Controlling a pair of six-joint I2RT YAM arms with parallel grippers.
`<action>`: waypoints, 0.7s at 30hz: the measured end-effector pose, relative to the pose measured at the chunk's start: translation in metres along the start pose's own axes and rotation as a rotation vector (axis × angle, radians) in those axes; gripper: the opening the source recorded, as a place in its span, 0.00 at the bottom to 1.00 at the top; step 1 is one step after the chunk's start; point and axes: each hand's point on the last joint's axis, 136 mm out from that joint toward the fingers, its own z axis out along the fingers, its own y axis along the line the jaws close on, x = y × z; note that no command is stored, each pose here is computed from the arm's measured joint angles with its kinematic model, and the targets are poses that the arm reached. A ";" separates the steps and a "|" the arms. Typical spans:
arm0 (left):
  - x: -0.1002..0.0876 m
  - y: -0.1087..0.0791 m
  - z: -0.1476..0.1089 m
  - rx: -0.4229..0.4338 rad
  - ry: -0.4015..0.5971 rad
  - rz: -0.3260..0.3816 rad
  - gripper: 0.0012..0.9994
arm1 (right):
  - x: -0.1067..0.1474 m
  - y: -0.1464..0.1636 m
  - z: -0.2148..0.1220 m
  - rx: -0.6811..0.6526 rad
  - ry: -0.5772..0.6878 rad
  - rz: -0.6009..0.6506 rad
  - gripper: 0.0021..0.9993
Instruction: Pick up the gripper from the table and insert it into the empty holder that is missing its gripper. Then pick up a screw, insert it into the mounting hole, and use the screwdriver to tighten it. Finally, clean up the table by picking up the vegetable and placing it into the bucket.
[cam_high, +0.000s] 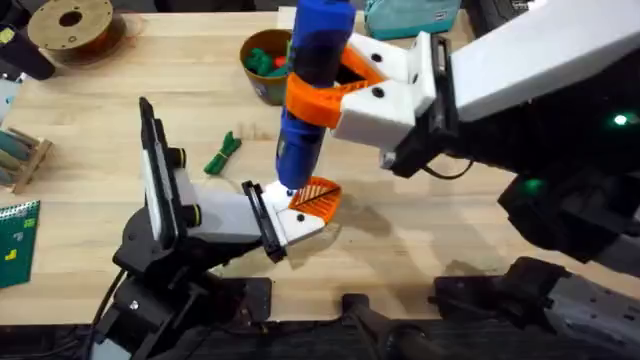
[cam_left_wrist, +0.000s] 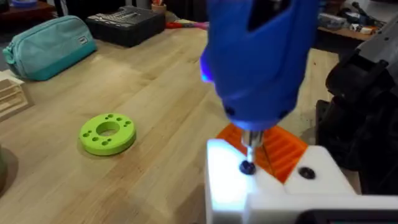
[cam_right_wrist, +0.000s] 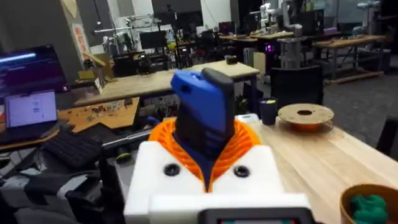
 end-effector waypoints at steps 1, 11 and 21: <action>0.000 0.000 0.000 0.000 0.000 0.000 0.00 | 0.002 0.000 0.001 0.000 0.004 0.003 0.03; 0.000 0.000 0.000 0.000 0.000 0.000 0.00 | 0.008 -0.002 0.003 0.001 0.018 0.014 0.03; 0.000 0.000 0.000 0.000 0.000 0.000 0.00 | 0.008 -0.002 0.003 0.001 0.020 0.016 0.03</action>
